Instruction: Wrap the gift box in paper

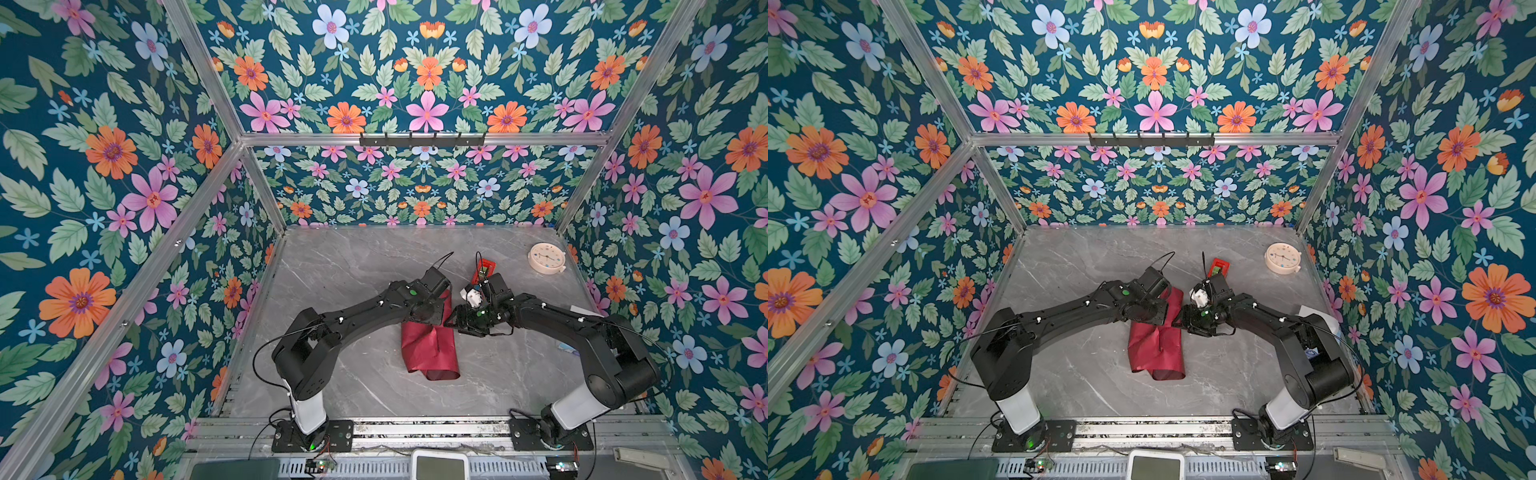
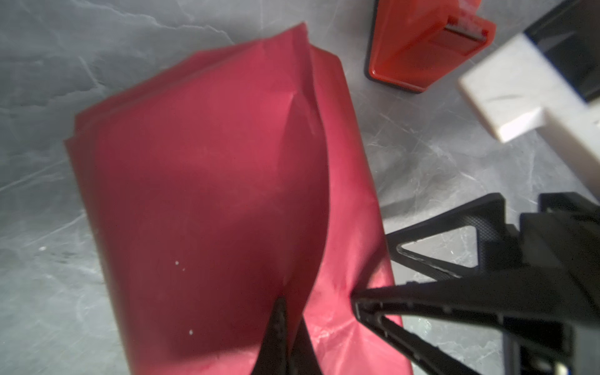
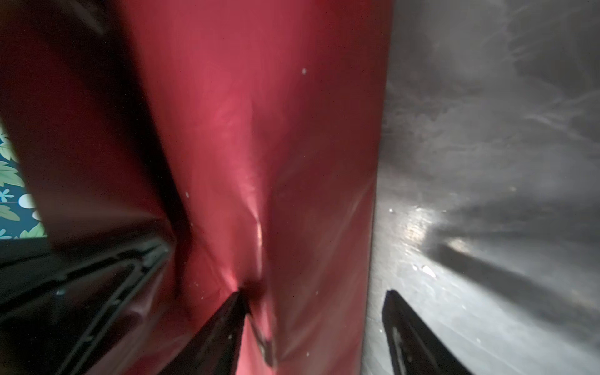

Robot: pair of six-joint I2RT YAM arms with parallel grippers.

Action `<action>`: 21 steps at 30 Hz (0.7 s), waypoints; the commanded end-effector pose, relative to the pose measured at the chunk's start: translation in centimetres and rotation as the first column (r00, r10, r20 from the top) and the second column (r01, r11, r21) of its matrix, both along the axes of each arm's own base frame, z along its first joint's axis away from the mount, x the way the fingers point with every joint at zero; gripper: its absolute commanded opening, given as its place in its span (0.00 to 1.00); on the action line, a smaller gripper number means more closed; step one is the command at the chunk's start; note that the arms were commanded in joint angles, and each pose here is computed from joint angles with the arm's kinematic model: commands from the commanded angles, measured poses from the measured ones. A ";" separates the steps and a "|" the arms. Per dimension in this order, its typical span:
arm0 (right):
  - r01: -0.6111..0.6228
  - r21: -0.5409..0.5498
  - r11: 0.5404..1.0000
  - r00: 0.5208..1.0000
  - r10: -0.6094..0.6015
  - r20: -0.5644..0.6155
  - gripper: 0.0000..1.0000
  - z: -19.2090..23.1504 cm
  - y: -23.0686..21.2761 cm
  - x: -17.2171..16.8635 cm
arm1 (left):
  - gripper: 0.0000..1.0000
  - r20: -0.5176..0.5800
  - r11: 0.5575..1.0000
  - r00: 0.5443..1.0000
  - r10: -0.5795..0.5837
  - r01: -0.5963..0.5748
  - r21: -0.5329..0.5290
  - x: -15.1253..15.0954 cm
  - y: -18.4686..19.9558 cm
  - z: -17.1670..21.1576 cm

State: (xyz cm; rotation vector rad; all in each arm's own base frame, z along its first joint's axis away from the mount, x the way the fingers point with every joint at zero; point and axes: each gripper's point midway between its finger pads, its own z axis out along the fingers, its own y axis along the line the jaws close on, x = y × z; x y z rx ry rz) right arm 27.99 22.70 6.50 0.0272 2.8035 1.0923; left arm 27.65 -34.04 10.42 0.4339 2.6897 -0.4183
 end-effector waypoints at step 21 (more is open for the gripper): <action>0.032 -0.076 0.997 0.999 -0.034 -0.027 0.66 -0.8 -1.1 -0.2 | 0.00 -0.026 0.984 0.997 -0.067 0.071 0.166 -0.7 2.7 -0.9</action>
